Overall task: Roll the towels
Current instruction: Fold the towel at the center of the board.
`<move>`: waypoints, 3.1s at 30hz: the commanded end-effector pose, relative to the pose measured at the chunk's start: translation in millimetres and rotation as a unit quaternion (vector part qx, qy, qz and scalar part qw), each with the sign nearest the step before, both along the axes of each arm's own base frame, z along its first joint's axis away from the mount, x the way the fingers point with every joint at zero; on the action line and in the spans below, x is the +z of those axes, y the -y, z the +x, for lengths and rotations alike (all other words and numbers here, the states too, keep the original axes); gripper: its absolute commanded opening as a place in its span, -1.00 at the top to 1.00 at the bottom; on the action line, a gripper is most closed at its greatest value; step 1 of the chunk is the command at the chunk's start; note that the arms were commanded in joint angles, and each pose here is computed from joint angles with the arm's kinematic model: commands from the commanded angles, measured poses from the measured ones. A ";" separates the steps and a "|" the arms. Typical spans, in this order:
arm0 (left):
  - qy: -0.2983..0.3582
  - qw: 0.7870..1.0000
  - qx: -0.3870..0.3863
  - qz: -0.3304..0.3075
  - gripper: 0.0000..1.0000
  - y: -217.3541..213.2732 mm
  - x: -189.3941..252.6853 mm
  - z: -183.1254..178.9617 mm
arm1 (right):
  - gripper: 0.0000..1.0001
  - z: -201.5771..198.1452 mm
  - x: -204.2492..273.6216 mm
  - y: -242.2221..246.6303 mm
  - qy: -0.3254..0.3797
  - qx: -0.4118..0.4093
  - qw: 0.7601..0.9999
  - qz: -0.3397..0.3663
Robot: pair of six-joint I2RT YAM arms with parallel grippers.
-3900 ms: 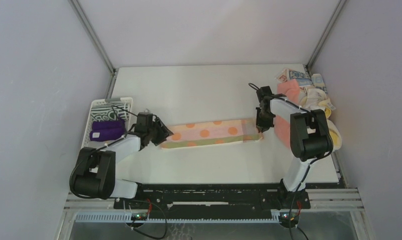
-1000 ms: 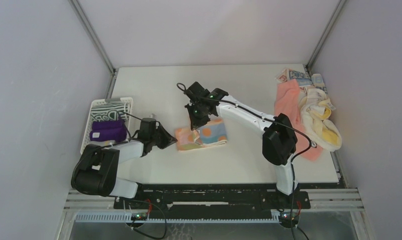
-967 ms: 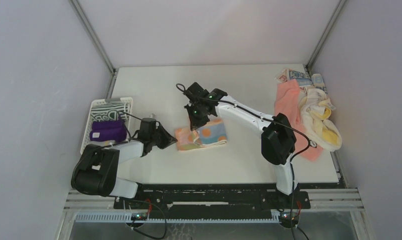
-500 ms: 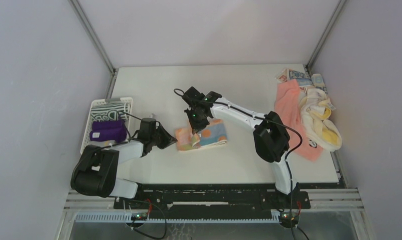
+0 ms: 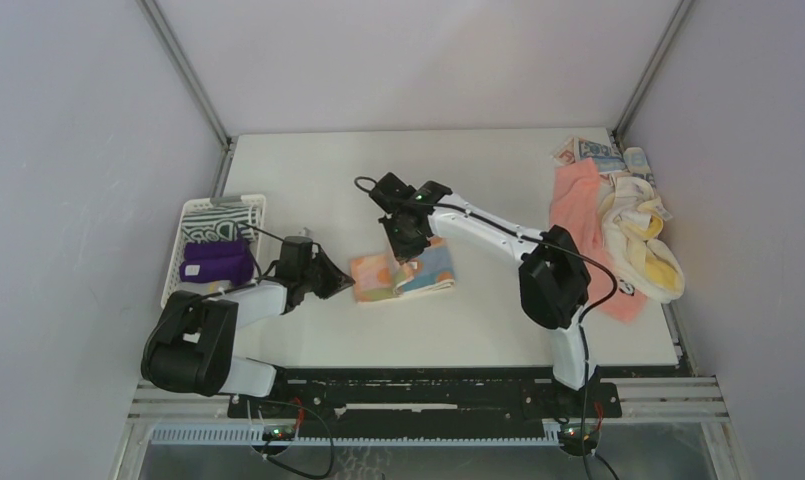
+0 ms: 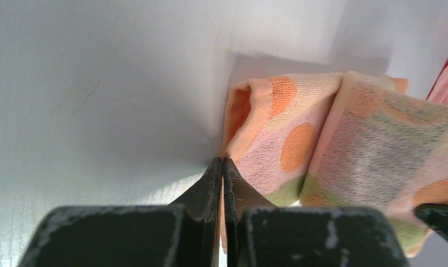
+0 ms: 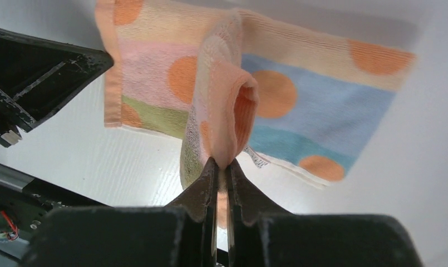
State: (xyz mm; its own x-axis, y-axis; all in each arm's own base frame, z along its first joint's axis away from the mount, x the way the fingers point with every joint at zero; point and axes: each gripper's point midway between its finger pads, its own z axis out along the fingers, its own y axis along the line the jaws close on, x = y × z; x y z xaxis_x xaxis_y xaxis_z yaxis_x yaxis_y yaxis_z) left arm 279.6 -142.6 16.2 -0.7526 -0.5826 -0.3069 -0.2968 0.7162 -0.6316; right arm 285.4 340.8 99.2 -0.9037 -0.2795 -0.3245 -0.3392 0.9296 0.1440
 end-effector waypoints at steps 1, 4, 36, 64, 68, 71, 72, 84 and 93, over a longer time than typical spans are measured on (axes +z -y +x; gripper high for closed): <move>-0.005 1.000 -0.003 0.013 0.91 -2.9 -8.0 -7.5 | 1.00 15.1 45.8 35.3 0.066 -0.019 0.997 -0.020; -0.006 1.000 -0.003 0.014 0.91 -3.2 -8.8 -7.9 | 1.00 19.3 53.6 63.7 0.082 -0.034 0.995 -0.046; -0.013 1.000 -0.003 0.024 0.91 -5.5 -10.5 -9.0 | 1.00 15.6 101.8 231.7 0.113 -0.131 0.966 -0.191; -0.010 1.000 -0.007 0.023 0.92 -3.3 -8.8 -9.0 | 1.00 3.9 90.5 61.1 0.075 0.015 0.996 -0.053; -0.009 1.000 -0.008 0.022 0.92 -2.8 -8.2 -8.8 | 1.00 0.4 77.5 33.7 0.062 0.032 0.996 -0.046; -0.009 1.000 -0.008 0.022 0.92 -2.8 -8.3 -8.9 | 1.00 -0.8 70.8 16.5 0.058 0.037 0.997 -0.036; -0.009 1.000 -0.007 0.021 0.91 -2.7 -8.1 -8.5 | 1.00 -0.9 69.6 11.5 0.056 0.038 0.997 -0.031; -0.009 1.000 -0.007 0.020 0.92 -1.8 -8.4 -7.8 | 1.00 -3.8 49.2 -20.0 0.030 0.045 0.998 -0.017; -0.008 1.000 -0.008 0.019 0.92 -1.0 -8.0 -7.9 | 1.00 -5.4 42.5 -37.5 0.023 0.046 0.999 -0.005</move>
State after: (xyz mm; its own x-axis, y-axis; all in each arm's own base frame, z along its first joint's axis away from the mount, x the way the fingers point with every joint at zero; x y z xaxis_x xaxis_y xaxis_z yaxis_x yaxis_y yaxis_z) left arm 278.7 -143.6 15.1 -0.7549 -0.5780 -0.3098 -0.2953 0.7214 -0.6265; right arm 276.6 356.2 127.1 -0.8650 -0.3982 -0.3052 -0.4347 0.8986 0.0597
